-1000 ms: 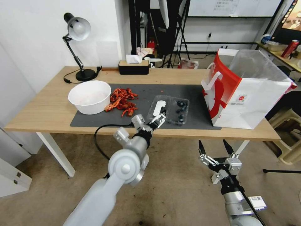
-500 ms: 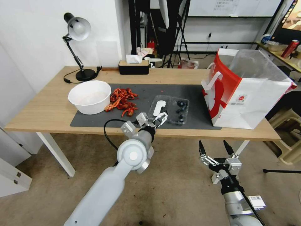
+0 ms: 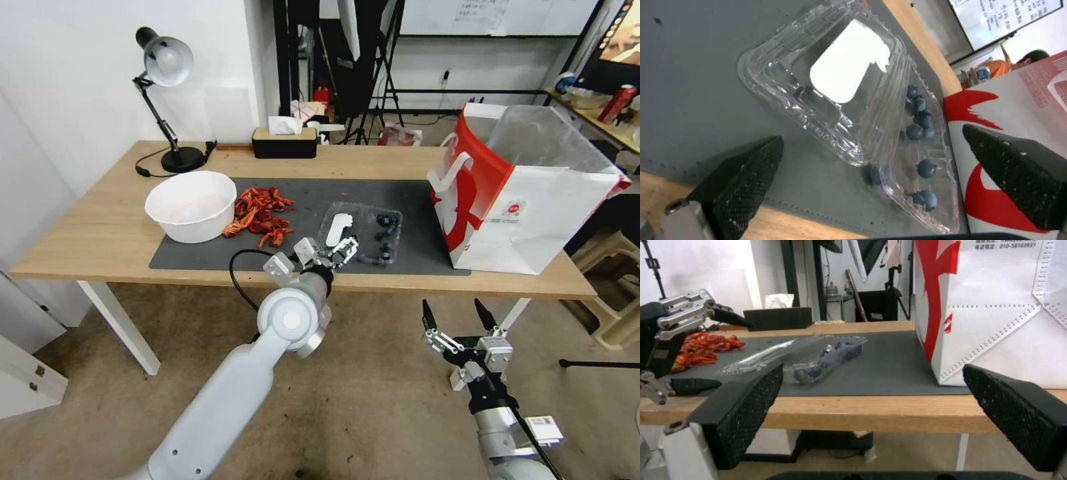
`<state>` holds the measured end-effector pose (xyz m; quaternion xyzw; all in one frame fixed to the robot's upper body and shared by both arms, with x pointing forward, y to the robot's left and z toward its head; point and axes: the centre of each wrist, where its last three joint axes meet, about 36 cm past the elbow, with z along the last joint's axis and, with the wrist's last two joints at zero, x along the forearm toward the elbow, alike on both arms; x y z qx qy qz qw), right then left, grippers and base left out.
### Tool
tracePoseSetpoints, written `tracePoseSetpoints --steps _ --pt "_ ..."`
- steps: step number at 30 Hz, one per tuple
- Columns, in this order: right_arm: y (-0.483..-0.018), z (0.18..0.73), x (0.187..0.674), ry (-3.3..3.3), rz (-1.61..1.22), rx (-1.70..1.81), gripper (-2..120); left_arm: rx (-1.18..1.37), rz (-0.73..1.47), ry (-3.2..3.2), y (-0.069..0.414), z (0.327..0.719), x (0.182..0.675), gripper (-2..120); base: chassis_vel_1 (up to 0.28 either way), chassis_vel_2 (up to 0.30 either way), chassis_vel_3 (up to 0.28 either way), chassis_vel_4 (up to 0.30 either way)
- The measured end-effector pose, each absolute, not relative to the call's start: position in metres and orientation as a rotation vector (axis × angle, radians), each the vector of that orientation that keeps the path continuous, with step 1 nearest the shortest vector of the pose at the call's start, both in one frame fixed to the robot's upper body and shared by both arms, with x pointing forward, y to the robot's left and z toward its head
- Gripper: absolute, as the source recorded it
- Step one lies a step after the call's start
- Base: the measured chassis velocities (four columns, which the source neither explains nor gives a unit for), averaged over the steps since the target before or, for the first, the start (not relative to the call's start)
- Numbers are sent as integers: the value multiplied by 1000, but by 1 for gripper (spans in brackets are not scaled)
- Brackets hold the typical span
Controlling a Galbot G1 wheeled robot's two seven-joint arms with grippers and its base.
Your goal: Close the takeout container lid, then place the container into the takeout bag.
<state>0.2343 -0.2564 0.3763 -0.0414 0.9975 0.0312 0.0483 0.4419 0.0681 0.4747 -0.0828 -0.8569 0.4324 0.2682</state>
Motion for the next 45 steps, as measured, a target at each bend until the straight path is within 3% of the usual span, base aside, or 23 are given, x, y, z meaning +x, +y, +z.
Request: tracePoseSetpoints --steps 23,45 --pt "-258 376 231 3047 83 -108 100 -235 1220 -2259 48 477 458 100 0 0 0 0" --pt "-254 374 230 3049 77 -108 100 -290 1404 -2271 48 475 459 100 0 0 0 0"
